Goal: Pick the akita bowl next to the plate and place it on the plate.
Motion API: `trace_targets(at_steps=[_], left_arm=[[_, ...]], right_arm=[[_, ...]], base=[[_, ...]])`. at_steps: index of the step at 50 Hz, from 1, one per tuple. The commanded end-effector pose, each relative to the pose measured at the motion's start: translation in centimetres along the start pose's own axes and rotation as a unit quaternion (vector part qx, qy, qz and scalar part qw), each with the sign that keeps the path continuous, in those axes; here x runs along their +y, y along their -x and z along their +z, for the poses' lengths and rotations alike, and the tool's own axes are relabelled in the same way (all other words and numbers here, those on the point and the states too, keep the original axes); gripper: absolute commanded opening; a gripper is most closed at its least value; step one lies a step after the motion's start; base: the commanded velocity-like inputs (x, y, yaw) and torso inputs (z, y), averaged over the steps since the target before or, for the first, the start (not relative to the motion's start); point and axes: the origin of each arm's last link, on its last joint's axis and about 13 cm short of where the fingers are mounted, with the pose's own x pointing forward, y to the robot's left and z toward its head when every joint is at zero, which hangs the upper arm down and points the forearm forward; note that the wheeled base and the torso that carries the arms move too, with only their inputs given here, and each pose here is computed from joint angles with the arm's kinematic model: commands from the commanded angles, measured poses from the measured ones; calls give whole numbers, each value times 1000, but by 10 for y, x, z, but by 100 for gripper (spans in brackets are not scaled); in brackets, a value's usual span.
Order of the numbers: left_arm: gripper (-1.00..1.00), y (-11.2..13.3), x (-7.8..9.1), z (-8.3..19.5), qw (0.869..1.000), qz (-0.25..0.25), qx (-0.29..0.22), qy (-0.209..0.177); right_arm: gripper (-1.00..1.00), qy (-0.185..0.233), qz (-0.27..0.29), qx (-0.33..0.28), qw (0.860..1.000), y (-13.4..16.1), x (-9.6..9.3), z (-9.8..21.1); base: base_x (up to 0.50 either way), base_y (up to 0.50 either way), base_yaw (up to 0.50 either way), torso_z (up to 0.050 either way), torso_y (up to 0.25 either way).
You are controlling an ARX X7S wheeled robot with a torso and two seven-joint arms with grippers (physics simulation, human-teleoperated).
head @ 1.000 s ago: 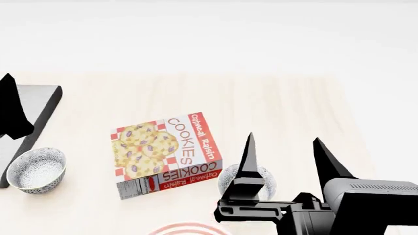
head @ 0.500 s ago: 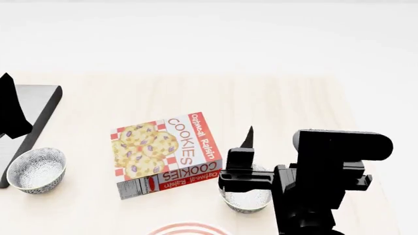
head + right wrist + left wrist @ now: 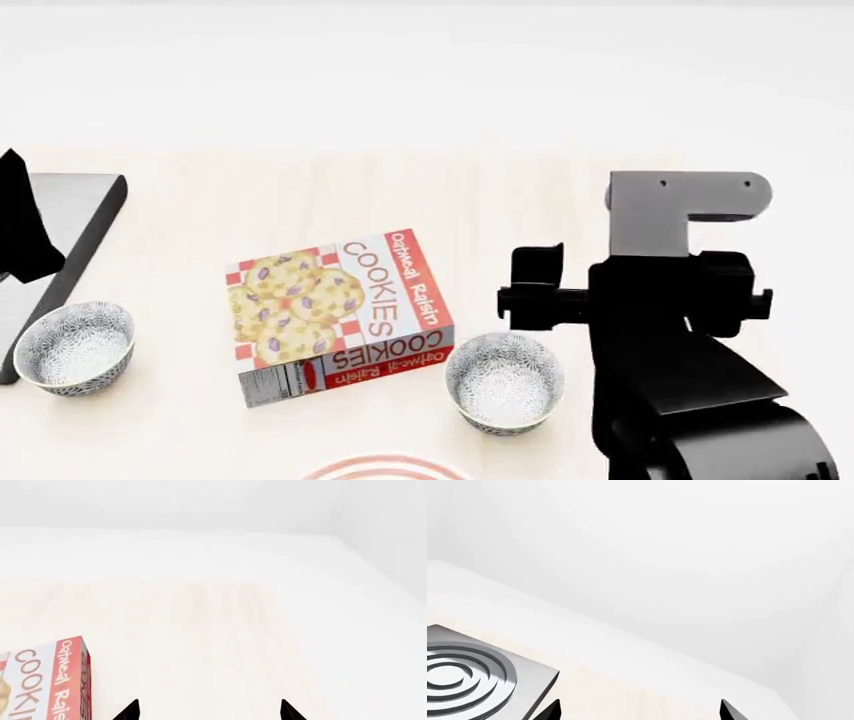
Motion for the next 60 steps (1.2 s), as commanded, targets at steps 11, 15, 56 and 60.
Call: trace_targets(at_steps=[11, 15, 56, 60], left_arm=[[100, -1, 0, 0, 1000, -2, -1, 0], [100, -1, 0, 0, 1000, -2, -1, 0], [100, 0, 0, 0, 1000, -2, -2, -5], [100, 0, 1, 0, 1000, -1, -2, -5]], right_arm=[[100, -14, 7, 108, 994, -38, -4, 8], [100, -12, 19, 128, 991, -40, -4, 8], [100, -11, 75, 247, 966, -62, 17, -16], [100, -13, 76, 256, 964, -62, 17, -19]], base=[[0, 0, 0, 0, 0], [0, 0, 0, 0, 0], [0, 0, 0, 0, 0], [0, 0, 0, 0, 0]])
